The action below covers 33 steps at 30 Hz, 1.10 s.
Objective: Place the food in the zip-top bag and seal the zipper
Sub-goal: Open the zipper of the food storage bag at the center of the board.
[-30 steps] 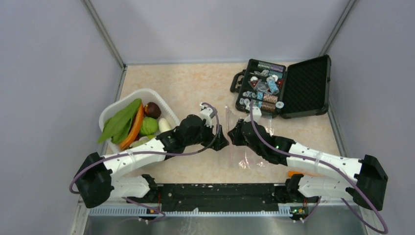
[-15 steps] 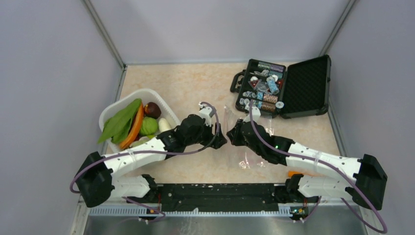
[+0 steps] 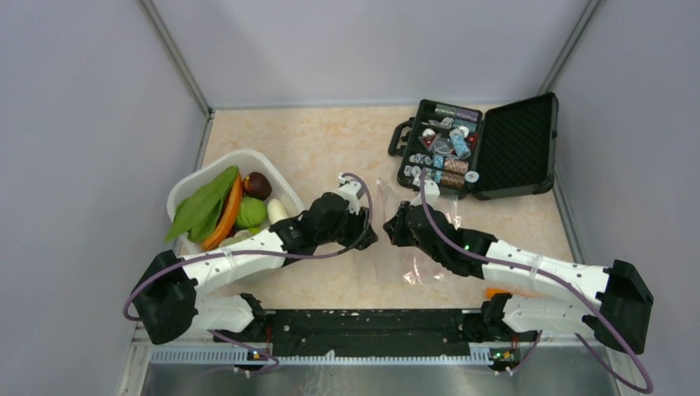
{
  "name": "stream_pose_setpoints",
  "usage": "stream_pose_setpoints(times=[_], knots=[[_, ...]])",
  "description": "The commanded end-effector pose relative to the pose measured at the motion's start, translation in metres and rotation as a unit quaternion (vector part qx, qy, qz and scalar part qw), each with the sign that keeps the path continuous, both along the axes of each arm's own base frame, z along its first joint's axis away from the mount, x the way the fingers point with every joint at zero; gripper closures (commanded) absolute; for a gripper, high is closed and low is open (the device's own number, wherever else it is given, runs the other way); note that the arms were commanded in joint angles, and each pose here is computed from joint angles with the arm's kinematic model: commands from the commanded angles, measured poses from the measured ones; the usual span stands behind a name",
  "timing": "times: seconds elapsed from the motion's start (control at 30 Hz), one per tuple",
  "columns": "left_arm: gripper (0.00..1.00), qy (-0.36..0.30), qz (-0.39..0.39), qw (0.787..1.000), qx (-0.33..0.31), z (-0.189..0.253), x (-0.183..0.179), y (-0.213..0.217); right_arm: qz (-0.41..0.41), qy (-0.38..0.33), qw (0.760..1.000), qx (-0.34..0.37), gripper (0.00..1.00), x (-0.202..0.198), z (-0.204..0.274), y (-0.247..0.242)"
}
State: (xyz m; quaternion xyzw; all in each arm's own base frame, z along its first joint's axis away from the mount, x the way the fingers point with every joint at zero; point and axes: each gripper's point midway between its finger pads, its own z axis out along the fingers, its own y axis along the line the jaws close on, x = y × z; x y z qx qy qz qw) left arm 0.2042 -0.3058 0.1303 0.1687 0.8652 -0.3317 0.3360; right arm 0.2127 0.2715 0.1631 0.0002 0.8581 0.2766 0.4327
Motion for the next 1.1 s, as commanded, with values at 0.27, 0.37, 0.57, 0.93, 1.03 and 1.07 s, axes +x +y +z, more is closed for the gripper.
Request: stream_pose_setpoints(times=[0.27,0.37,0.57,0.93,1.03,1.07], knots=[[0.88,-0.013,-0.028,0.999,-0.033,0.017,0.004,-0.022,-0.01,-0.017,1.0,-0.002,1.0,0.007,0.021,-0.004],[1.0,-0.013,-0.022,0.999,-0.031,0.019,0.006,-0.022,-0.012,-0.013,1.0,-0.02,1.0,0.008,0.018,-0.007],[1.0,-0.023,-0.023,0.999,-0.041,0.033,0.009,-0.027,-0.014,-0.004,0.999,-0.037,0.92,0.009,0.017,-0.007],[1.0,-0.034,-0.01,0.999,-0.041,0.045,0.009,-0.025,-0.057,-0.015,0.998,-0.025,0.66,0.019,0.021,-0.013],[1.0,-0.036,0.001,0.999,-0.041,0.046,0.012,-0.023,-0.056,-0.014,0.998,-0.011,0.67,0.019,0.022,-0.009],[1.0,-0.038,0.004,0.998,-0.043,0.047,0.012,-0.023,-0.051,-0.013,0.999,-0.007,0.68,0.018,0.02,-0.006]])
